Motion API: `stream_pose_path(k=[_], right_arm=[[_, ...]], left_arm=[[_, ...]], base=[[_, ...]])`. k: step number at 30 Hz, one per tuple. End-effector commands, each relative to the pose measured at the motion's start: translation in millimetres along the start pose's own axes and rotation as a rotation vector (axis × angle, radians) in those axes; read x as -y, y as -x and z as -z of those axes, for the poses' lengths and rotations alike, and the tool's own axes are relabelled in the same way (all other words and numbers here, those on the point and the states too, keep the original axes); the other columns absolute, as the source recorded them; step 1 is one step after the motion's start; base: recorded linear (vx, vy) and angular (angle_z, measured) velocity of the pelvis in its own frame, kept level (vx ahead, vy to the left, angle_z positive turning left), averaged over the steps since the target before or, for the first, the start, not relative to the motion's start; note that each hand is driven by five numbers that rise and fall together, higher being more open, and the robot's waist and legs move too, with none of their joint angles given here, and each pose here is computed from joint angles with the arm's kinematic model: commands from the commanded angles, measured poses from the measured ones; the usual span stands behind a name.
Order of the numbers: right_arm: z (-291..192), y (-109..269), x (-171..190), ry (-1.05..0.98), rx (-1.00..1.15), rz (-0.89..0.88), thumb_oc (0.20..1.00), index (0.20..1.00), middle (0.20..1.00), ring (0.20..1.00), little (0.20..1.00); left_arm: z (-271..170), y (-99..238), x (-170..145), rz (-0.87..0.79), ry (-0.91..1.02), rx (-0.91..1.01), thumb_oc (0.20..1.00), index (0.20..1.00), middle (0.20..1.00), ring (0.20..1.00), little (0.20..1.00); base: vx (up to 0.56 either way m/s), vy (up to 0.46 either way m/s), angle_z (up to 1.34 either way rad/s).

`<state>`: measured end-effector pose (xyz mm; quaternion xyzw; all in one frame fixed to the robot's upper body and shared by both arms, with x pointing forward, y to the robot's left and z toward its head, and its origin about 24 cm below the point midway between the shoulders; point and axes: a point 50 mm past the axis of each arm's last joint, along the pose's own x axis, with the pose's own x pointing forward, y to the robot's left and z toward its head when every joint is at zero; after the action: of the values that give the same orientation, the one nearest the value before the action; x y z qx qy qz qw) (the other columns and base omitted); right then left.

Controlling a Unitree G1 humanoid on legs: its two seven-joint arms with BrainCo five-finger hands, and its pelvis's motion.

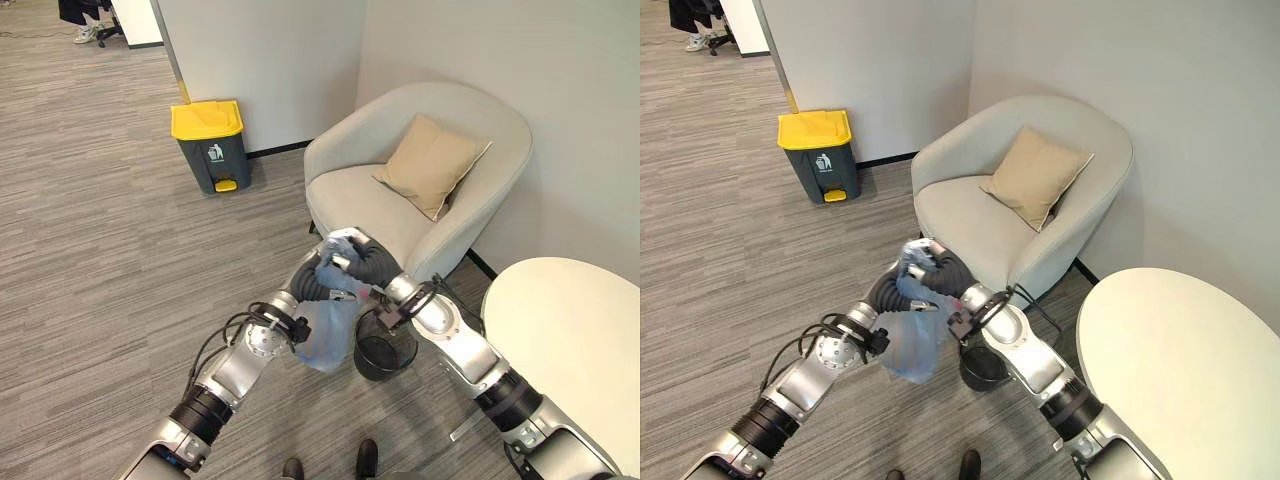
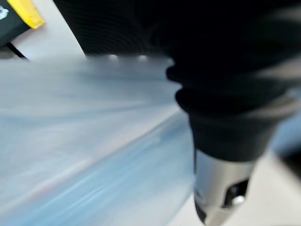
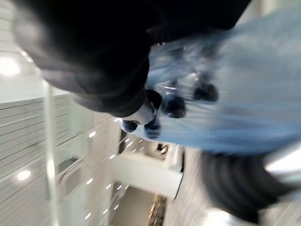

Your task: Gather garbage on tea table into small bin, then transfer packed bag to large trash can.

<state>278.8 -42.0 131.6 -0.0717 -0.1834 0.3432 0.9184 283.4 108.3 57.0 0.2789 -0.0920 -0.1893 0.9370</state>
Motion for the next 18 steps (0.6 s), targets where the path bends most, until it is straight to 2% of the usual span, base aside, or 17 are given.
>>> stream_pose_path(k=[1,9,18], right_arm=[[-42,-20,2,-0.082,0.226,0.029,0.200,0.200,0.200,0.200,0.200],[-48,-34,-8,-0.091,0.239,0.004,0.200,0.200,0.200,0.200,0.200],[-59,-39,-13,-0.117,0.282,-0.010,0.200,0.200,0.200,0.200,0.200]], left_arm=[[1,-6,11,0.053,0.010,0.012,1.000,1.000,1.000,1.000,1.000],[6,-5,35,0.118,0.078,-0.037,1.000,1.000,1.000,1.000,1.000],[31,4,36,0.068,0.012,-0.159,1.000,1.000,1.000,1.000,1.000]], base=[[0.00,0.000,0.00],[0.00,0.000,0.00],[0.00,0.000,0.00]])
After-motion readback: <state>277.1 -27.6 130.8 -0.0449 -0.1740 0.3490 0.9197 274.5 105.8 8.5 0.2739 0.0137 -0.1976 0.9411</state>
